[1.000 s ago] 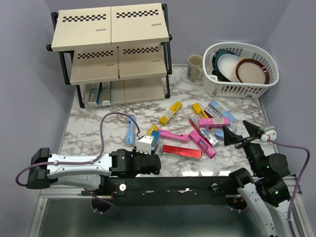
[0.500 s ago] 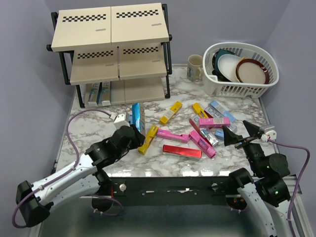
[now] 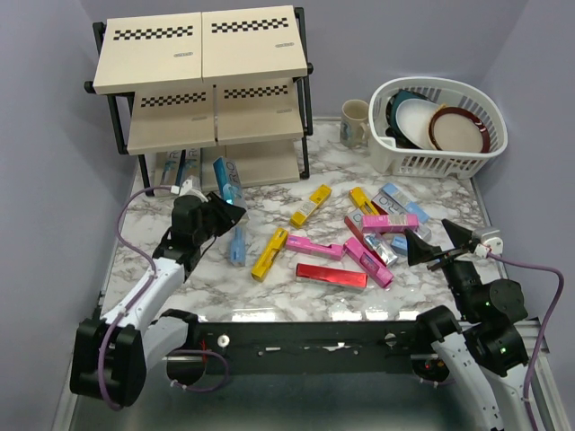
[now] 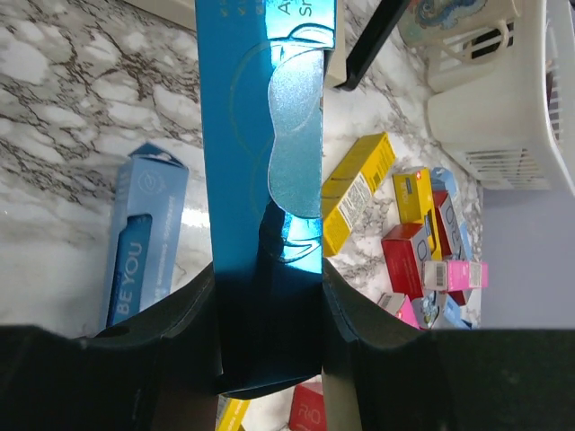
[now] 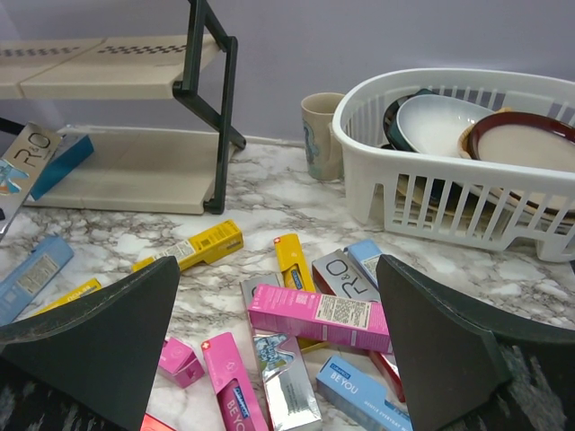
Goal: Place and organize the toothpastes onto the shelf
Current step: Place the toothpaste on the shelf.
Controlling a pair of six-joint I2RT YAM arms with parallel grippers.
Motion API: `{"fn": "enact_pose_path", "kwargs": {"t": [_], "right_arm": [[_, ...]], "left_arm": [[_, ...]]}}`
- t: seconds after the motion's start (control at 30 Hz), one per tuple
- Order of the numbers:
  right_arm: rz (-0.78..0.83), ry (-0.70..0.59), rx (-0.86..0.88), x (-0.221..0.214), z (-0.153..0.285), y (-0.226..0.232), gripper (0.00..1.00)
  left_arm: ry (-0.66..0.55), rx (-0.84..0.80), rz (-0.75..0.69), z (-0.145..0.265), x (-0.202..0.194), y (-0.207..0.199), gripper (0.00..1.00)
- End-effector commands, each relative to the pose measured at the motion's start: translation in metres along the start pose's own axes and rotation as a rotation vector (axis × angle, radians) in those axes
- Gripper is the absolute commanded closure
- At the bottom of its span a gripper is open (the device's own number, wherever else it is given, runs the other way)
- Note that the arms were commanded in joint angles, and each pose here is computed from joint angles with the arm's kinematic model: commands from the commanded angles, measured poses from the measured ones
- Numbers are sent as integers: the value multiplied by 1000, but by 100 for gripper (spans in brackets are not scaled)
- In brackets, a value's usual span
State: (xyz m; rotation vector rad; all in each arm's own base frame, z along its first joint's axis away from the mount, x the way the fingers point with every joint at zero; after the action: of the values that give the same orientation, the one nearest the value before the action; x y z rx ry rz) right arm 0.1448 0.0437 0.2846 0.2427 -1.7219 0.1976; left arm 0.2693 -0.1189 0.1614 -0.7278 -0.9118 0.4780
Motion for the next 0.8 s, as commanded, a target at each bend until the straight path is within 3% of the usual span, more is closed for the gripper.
{"fn": "enact_pose_path", "kwargs": {"t": [0.0,0.77], "right_arm": [[-22,-288,8,41,50,-4,0],[-24,-285,11,40,50,-4,0]], "left_arm": [[-13,-160,-3,-12,22,-15,57],[-14,-104,214,-85,74,38,55]]}}
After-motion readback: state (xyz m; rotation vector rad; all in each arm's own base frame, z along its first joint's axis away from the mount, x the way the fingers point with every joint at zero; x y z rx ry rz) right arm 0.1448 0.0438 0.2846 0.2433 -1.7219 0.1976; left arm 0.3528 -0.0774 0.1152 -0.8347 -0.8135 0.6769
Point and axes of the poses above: each gripper's point midway between its finger pads, its own z axis back along the fingers, its own y axis along the line the jaws close on, x = y × z, the point moved 4 cm from there along z, back along the fingers, and after that the axes turned 2 degrees about z, right-handed, at the moved point
